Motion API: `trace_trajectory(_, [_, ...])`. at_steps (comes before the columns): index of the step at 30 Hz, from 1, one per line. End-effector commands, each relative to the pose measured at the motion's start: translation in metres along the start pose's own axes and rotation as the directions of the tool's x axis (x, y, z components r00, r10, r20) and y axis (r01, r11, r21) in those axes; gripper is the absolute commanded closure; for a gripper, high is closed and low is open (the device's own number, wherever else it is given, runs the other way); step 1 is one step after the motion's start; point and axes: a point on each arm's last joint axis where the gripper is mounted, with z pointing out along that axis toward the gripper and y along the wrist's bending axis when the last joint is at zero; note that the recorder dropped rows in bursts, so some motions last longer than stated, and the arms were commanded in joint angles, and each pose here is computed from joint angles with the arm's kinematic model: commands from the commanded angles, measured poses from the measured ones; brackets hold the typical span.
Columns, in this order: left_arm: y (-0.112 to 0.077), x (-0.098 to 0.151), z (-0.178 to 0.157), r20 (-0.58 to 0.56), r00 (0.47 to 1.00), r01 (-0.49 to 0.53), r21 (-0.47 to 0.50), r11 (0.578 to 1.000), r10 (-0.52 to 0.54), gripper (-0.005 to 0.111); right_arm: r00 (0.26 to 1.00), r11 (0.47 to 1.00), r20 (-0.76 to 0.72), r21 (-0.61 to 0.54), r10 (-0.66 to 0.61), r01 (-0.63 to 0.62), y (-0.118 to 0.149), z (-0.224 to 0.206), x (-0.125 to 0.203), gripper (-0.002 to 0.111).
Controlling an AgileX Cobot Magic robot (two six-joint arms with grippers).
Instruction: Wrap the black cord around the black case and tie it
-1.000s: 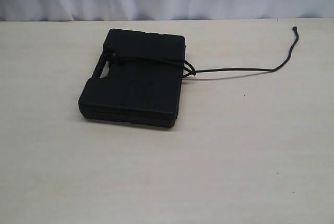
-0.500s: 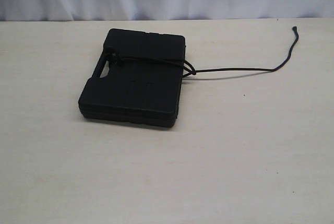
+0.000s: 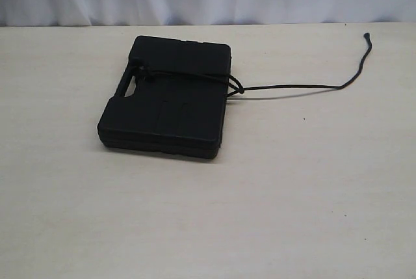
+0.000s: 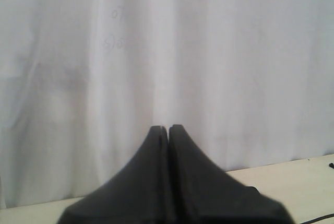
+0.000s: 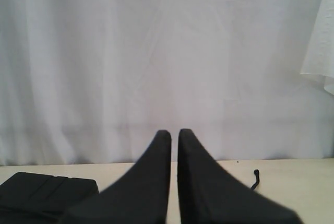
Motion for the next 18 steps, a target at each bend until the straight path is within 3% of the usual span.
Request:
trace_trajectory(1, [0.0,0.0,-0.001,0.002,1.0,0.003,0.003,1.0,-0.003,0.107,1.0,1.0,0.001,-0.002,0.005,-0.005,0.0,0.0,0.001,0.104])
trace_trajectory(12, [0.0,0.0,-0.001,0.002,1.0,0.003,0.003,1.0,-0.003,0.107,0.999,1.0,-0.046,0.012,0.014,-0.014,-0.005,-0.022,0.063,0.104])
trace_trajectory(16, [0.0,0.0,-0.001,0.002,1.0,0.003,0.003,1.0,-0.003,0.107,0.999,0.999,-0.001,0.011,0.047,-0.047,-0.006,-0.026,0.076,0.104])
trace_trajectory(18, [0.0,0.0,-0.001,0.002,1.0,0.003,0.003,1.0,-0.003,0.107,0.996,0.999,-0.085,0.016,0.034,-0.032,-0.006,-0.026,0.084,0.104])
